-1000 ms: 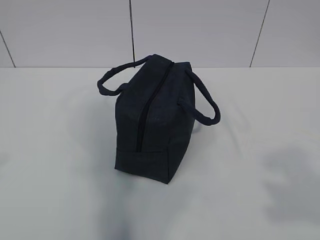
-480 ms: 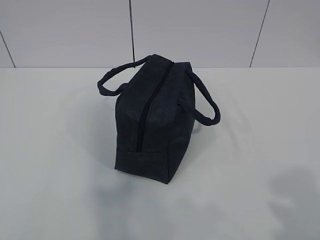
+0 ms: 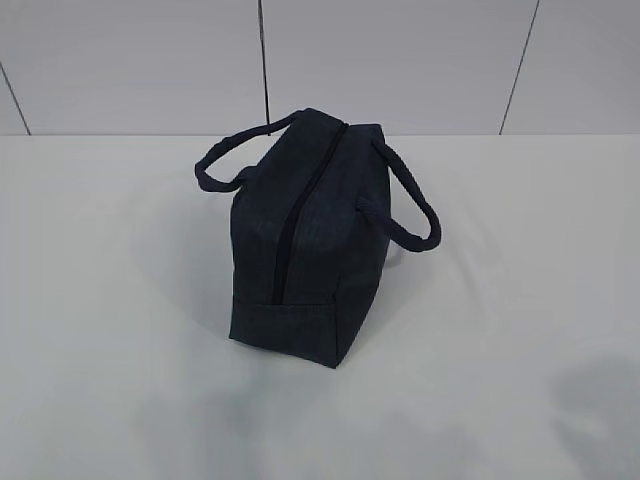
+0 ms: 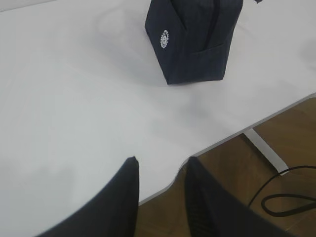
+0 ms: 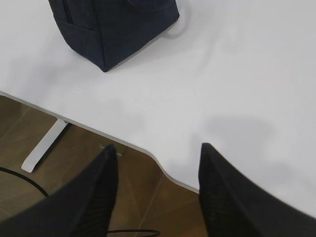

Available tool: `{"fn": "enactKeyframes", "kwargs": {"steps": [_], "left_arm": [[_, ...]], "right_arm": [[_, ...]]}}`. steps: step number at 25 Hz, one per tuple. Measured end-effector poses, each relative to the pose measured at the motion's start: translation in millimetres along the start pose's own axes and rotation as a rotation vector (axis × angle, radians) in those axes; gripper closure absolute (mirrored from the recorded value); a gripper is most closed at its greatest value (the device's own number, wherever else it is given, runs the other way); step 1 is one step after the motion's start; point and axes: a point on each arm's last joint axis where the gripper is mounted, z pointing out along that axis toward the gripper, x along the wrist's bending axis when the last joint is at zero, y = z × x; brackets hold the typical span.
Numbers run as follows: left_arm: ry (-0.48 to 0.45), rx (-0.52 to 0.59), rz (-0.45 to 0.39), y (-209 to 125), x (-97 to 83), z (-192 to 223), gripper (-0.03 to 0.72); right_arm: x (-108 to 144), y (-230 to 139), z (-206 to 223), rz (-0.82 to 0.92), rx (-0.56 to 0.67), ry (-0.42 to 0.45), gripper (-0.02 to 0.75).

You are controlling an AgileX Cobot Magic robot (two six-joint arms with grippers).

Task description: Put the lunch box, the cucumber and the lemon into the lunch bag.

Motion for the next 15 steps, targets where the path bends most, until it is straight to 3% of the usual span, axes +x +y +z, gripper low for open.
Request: {"fn": "enactKeyframes", "kwargs": {"steps": [15], "left_arm": [[0.031, -0.004, 0.017, 0.4, 2.8, -0.1, 0.459]], "right_arm": [[-1.0, -7.3, -0.8, -0.019, -0.002, -0.021, 0.342]]}}
